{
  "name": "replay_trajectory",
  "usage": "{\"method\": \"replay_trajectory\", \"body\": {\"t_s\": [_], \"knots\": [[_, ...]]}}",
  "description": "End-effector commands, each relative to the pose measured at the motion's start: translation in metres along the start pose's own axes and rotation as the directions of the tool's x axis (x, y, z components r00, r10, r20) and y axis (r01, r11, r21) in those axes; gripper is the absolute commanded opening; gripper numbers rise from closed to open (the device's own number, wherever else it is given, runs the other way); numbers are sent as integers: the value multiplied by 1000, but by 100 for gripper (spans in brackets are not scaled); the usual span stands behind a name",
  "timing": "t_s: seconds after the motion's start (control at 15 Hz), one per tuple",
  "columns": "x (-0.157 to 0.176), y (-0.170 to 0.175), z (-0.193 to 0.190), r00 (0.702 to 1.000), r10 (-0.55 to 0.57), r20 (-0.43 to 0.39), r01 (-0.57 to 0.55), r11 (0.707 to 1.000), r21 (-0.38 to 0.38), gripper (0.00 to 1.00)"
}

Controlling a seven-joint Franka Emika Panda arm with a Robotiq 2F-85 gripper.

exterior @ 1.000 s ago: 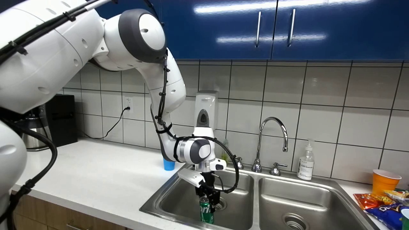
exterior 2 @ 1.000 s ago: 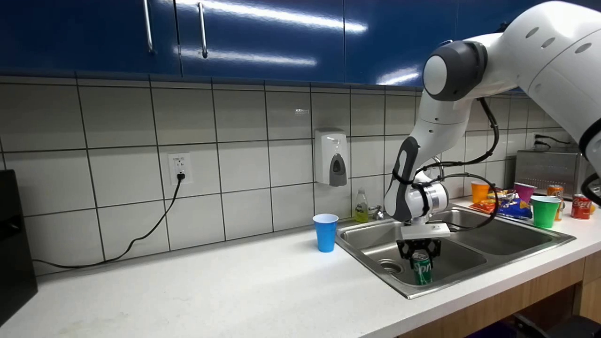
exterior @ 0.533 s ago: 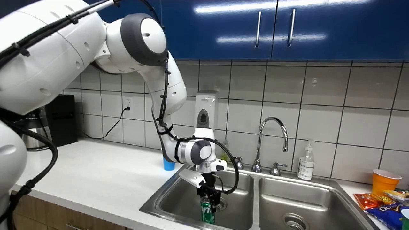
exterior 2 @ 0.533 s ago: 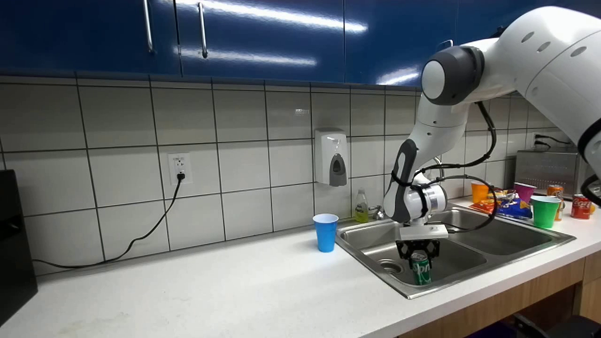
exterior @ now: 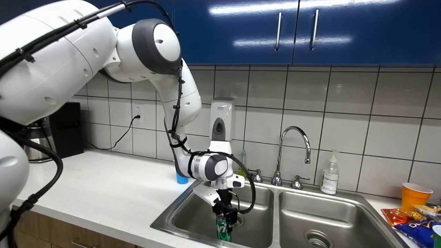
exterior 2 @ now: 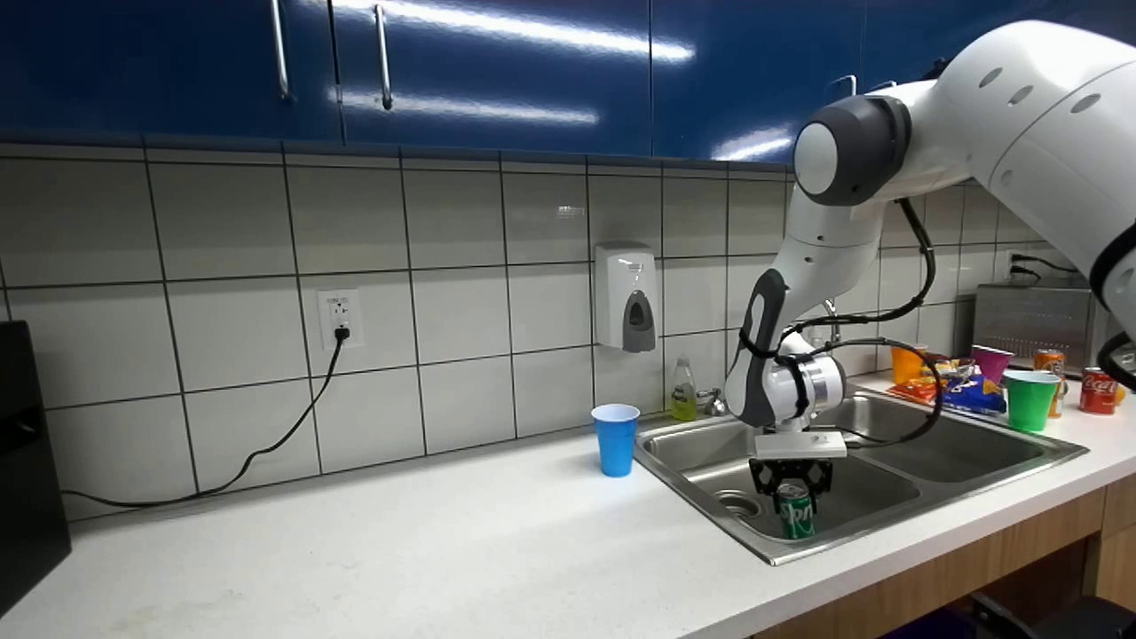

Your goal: Put the green can in the sink on the left.

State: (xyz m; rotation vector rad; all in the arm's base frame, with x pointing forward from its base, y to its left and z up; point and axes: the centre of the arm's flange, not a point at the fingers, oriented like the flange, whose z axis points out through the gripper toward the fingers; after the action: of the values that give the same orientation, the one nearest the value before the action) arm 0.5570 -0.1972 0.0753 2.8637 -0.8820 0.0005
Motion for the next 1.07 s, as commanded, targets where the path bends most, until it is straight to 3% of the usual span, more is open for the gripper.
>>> {"method": "replay_trajectory", "body": {"t_s": [0.0,0.27,0.33,0.53,1.0], "knots": [[3,-2,1,999,51,-17,-51,999,12,39],[2,0,4,997,72,-12,-71,997,13,39],[2,0,4,997,73,-9,-73,997,13,89],[0,1,6,997,72,-4,-72,997,10,100],[-5,3,-4,998,57,0,-57,998,4,100]]}}
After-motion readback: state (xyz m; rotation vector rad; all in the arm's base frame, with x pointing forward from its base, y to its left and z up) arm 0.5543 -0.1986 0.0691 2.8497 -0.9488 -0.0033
